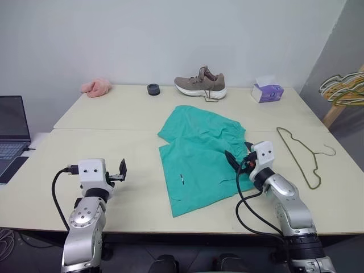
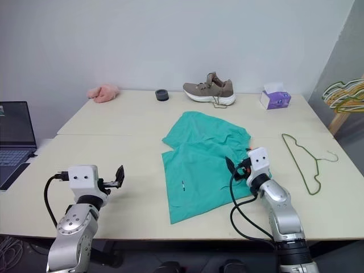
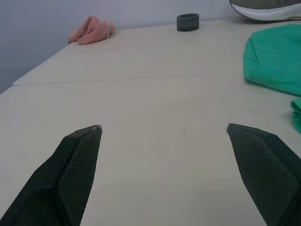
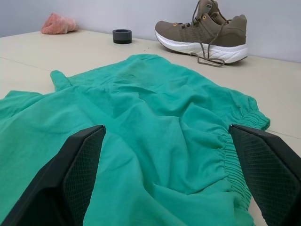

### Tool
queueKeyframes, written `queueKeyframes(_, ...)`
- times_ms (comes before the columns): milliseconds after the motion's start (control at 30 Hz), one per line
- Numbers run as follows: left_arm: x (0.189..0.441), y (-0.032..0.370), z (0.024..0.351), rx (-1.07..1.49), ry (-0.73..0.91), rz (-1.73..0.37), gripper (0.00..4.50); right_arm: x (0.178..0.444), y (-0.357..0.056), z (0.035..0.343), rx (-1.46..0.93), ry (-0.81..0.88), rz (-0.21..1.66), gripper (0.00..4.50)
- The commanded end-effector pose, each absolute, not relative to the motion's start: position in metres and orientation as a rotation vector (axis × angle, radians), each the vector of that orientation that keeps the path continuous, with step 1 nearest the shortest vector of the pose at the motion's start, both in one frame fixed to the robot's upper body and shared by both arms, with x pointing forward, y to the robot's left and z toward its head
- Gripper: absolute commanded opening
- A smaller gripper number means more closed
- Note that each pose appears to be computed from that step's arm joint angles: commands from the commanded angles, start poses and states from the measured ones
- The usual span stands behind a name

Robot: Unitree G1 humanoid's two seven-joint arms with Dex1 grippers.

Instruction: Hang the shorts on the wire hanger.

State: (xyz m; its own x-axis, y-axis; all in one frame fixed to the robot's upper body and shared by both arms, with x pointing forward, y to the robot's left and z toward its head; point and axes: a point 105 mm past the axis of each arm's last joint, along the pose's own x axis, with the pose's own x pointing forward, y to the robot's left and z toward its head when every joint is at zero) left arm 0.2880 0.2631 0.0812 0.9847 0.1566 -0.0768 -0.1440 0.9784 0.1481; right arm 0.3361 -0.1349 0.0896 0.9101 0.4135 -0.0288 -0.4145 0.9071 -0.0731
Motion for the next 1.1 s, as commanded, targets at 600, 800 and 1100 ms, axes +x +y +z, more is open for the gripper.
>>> queueKeyframes(600, 0.289, 0.257, 0.092, 0.213, 0.05, 0.088, 4.5, 0.337, -0.137, 0.099, -0.104, -0.027, 0.427, 4.47)
queueKeyframes(800, 0.284, 0.258, 0.097, 0.227, 0.013, 0.065, 4.5, 0.336, -0.136, 0.1, -0.102, -0.028, 0.433, 4.47)
queueKeyframes(1100, 0.28, 0.211, 0.084, 0.189, 0.1, -0.326, 4.5, 0.327, -0.127, 0.105, -0.106, -0.027, 0.578, 4.47)
